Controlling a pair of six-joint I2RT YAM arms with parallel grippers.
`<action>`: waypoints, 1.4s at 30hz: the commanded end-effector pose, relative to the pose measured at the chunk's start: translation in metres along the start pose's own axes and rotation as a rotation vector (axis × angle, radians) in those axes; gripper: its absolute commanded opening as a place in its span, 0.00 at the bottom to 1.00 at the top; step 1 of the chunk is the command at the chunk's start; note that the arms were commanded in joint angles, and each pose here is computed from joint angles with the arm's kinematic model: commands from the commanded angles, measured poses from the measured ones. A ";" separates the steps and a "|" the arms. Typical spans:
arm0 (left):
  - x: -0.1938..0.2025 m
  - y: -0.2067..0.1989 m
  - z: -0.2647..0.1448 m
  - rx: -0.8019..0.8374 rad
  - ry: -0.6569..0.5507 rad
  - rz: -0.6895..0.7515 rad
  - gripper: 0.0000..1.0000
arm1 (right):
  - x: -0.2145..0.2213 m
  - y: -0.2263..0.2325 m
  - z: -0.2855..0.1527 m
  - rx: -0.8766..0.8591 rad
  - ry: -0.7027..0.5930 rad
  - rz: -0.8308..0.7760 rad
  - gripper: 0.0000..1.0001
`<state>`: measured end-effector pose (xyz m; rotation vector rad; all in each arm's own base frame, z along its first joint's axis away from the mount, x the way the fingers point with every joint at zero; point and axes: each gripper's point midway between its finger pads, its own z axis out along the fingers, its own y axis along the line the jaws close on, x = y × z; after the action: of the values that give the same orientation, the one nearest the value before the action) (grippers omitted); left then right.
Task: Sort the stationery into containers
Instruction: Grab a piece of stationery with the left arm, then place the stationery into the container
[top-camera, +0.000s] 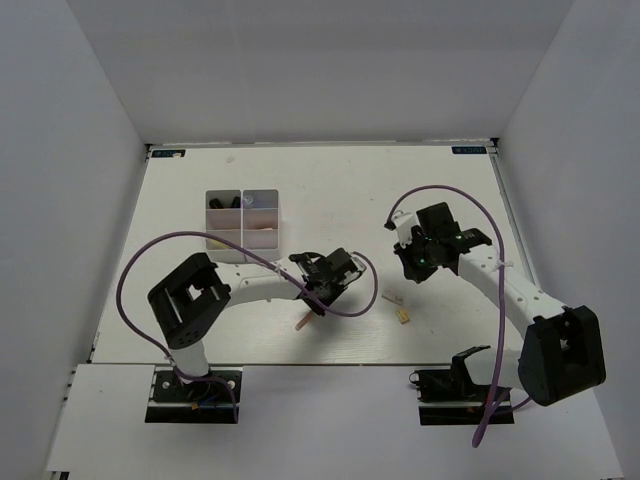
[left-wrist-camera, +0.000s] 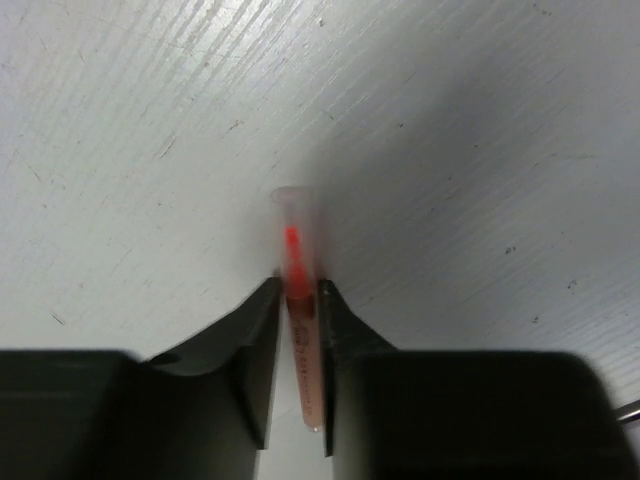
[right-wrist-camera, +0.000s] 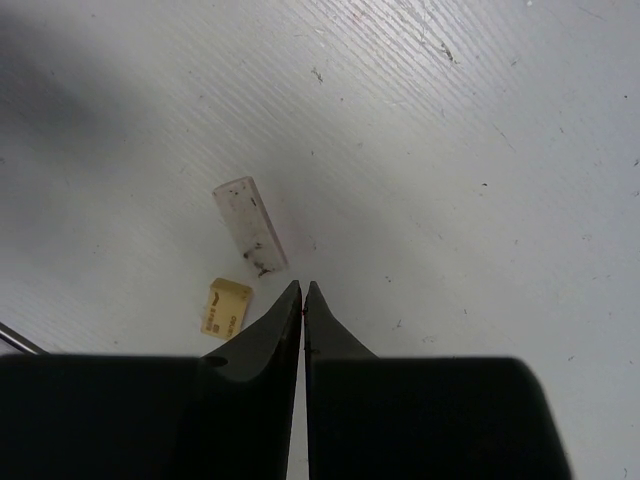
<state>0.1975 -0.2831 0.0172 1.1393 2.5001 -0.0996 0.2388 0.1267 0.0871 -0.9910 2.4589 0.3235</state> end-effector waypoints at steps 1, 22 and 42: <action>0.005 -0.003 0.000 0.005 0.059 -0.002 0.28 | -0.014 0.000 -0.011 -0.002 -0.056 0.004 0.06; -0.027 0.184 -0.119 -0.267 -0.662 -0.610 0.00 | -0.010 0.008 -0.009 -0.076 -0.052 -0.023 0.59; -0.001 0.319 -0.176 -0.965 -0.902 -0.634 0.00 | -0.006 0.010 -0.003 -0.099 -0.025 -0.028 0.63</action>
<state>0.3763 -0.0479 0.1952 -0.0418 1.6858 0.2748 0.2304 0.1328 0.0857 -1.0408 2.4519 0.4312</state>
